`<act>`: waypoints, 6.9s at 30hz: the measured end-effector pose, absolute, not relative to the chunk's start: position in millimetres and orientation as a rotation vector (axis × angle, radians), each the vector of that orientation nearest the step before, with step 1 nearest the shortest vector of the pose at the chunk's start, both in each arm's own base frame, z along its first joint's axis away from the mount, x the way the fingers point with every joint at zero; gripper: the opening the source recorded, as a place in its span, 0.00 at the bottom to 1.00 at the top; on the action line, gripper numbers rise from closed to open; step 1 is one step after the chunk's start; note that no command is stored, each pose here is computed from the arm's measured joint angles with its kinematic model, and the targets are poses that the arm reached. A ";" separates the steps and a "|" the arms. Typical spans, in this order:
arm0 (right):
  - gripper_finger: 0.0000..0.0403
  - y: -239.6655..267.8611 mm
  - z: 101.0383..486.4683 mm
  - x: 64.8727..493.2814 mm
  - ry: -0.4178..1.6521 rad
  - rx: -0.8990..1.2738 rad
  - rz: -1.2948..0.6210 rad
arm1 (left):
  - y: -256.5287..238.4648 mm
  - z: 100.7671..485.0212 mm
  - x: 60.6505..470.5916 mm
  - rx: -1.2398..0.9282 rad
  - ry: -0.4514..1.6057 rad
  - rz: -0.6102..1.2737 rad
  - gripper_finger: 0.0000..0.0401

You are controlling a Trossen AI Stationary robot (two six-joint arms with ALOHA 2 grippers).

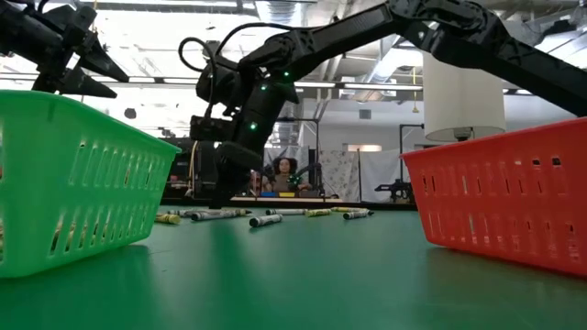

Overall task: Sort crayons
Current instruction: Put the black crayon into the red bin

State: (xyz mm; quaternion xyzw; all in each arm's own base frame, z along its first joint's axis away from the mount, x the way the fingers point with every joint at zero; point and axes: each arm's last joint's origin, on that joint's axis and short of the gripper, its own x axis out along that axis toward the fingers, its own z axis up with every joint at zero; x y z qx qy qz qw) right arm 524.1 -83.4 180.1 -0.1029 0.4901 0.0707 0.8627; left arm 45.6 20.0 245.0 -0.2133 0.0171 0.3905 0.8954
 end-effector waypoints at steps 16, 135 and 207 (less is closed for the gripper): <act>0.19 -72.6 210.5 514.2 1.020 -0.251 0.190 | 20.0 245.0 45.6 -0.446 0.034 0.810 0.56; 0.00 -5.7 338.9 426.8 1.139 -0.249 0.145 | 19.9 244.8 45.8 -0.449 0.035 0.808 0.56; 0.00 177.3 217.9 242.4 1.228 0.013 0.157 | 20.6 244.9 45.1 -0.446 0.024 0.837 0.56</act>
